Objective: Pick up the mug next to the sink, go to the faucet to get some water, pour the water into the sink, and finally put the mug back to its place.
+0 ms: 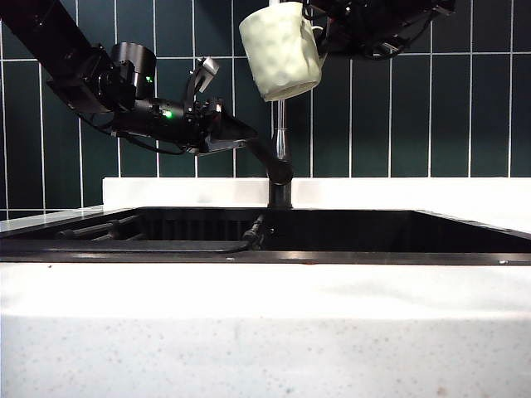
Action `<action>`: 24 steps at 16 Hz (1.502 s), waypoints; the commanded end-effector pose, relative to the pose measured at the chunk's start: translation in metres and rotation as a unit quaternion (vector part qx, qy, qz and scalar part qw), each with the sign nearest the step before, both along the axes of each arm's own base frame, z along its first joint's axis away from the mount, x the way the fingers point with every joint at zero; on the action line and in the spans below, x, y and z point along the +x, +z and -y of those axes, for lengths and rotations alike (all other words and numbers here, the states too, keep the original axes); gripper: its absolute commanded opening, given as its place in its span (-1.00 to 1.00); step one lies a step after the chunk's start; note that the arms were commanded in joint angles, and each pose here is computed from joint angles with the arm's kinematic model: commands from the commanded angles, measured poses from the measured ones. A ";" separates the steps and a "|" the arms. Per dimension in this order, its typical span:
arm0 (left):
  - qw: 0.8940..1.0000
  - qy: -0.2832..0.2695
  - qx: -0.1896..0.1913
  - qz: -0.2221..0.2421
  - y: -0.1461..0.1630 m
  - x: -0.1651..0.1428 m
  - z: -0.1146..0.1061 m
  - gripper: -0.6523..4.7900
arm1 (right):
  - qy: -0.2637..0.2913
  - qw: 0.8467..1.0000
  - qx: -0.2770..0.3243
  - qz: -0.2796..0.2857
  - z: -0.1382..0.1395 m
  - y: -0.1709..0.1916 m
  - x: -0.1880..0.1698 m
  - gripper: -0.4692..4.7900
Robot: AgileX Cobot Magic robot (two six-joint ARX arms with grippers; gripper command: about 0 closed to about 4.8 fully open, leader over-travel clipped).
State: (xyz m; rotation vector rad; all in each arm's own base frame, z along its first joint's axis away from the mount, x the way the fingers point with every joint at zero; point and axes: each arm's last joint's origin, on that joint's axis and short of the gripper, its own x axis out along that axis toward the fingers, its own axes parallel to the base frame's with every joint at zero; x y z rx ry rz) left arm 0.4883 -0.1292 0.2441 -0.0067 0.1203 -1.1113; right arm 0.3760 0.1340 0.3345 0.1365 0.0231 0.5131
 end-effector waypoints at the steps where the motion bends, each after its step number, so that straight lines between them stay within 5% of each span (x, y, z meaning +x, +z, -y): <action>1: 1.000 -0.001 -0.001 0.006 0.003 -0.001 0.001 0.12 | 0.002 0.999 0.023 0.040 0.001 0.016 -0.004 -0.83; 8: 0.999 0.043 0.006 0.009 0.003 0.002 0.000 0.12 | 0.002 0.999 0.022 0.039 0.001 0.016 -0.004 -0.83; 13: 0.979 0.205 0.007 0.020 0.007 0.009 -0.006 0.11 | 0.002 0.999 0.020 0.040 0.001 0.016 -0.004 -0.83; 16: 0.984 0.172 -0.037 0.007 0.023 0.004 -0.005 0.11 | -0.005 0.999 0.006 0.050 0.005 0.017 -0.002 -0.82; 17: 0.989 0.140 -0.042 0.009 0.034 -0.002 -0.005 0.07 | -0.014 0.998 -0.002 0.055 0.012 0.018 -0.002 -0.82; 19: 0.992 0.119 -0.037 -0.005 0.060 -0.016 -0.007 -0.59 | -0.028 0.997 -0.022 0.064 0.022 0.022 -0.002 -0.83; 22: 0.993 0.109 0.021 -0.038 0.091 -0.057 -0.015 -0.78 | -0.060 0.991 -0.103 0.055 0.049 0.022 -0.002 -0.82; 24: 0.993 0.108 0.023 -0.040 0.102 -0.089 -0.020 -0.78 | -0.055 0.984 -0.165 0.038 0.057 0.019 -0.006 -0.82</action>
